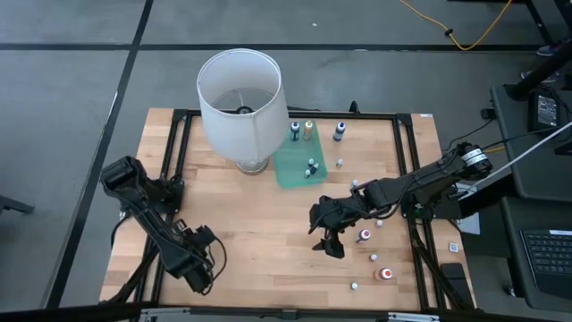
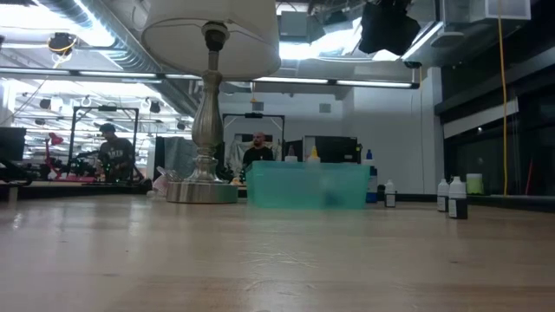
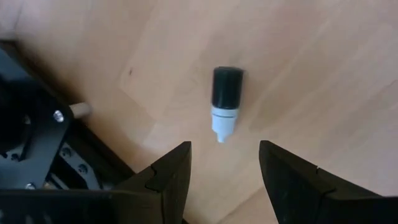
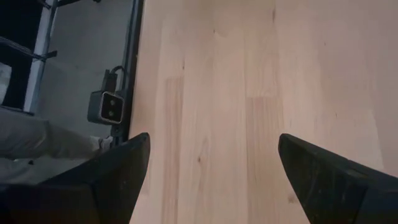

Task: Pick & Place food coloring
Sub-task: Put the top small green food coloring bottle into the green bin

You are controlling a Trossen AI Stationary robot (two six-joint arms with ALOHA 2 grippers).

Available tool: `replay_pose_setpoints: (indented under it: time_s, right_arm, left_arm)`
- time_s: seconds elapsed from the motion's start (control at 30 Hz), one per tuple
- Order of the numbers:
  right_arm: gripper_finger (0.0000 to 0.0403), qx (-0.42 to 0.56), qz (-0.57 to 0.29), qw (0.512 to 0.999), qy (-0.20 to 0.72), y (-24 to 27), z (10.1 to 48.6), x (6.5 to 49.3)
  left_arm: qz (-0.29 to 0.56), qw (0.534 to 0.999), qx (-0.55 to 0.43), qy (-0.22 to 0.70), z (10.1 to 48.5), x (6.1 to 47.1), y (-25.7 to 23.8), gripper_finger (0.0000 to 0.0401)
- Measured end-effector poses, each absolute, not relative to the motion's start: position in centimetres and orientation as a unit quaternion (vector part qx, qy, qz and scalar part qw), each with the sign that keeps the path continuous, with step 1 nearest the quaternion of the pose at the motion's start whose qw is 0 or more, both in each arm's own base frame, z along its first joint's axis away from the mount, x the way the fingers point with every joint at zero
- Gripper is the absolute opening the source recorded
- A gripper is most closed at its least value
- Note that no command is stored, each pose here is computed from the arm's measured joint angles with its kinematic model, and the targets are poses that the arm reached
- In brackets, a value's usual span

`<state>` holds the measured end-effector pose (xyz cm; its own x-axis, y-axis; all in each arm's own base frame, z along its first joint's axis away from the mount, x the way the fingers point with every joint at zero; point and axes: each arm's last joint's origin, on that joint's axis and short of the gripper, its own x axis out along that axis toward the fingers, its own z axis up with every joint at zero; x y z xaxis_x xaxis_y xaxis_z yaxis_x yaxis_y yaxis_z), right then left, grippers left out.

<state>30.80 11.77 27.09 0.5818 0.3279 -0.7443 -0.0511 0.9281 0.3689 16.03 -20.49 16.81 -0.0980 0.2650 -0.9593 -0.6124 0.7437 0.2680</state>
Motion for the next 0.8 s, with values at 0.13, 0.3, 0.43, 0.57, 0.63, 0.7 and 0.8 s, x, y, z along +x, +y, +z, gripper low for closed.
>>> replay_pose_setpoints:
  time_s: [0.13, 0.3, 0.43, 0.57, 0.63, 0.7, 0.8]
  right_arm:
    - [0.0354, 0.157, 0.109, 0.875, 0.445, 11.8, 27.1, 30.8]
    - [0.0354, 0.157, 0.108, 0.875, 0.445, 11.8, 27.1, 30.8]
    - [0.0354, 0.156, 0.105, 0.876, 0.444, 11.8, 27.1, 30.8]
    - [0.0354, 0.156, 0.105, 0.876, 0.443, 11.7, 27.1, 30.8]
    - [0.0354, 0.153, 0.099, 0.878, 0.442, 11.7, 27.1, 30.8]
    - [0.0354, 0.151, 0.093, 0.881, 0.439, 11.7, 27.1, 30.8]
    - [0.0354, 0.149, 0.089, 0.882, 0.438, 11.7, 27.1, 30.9]
  left_arm:
    - [0.333, 0.671, -0.13, 0.65, 16.7, 14.7, -19.9, 0.0182]
    - [0.311, 0.692, -0.146, 0.635, 16.2, 13.7, -19.0, 0.0182]
    - [0.295, 0.696, -0.166, 0.633, 15.4, 13.3, -18.4, 0.0182]
    - [0.288, 0.697, -0.168, 0.634, 14.7, 13.1, -18.2, 0.0182]
    - [0.286, 0.697, -0.169, 0.635, 14.6, 13.1, -18.1, 0.0182]
    - [0.284, 0.7, -0.167, 0.633, 14.6, 13.1, -18.1, 0.0182]
    - [0.275, 0.704, -0.164, 0.634, 14.6, 13.3, -18.2, 0.0182]
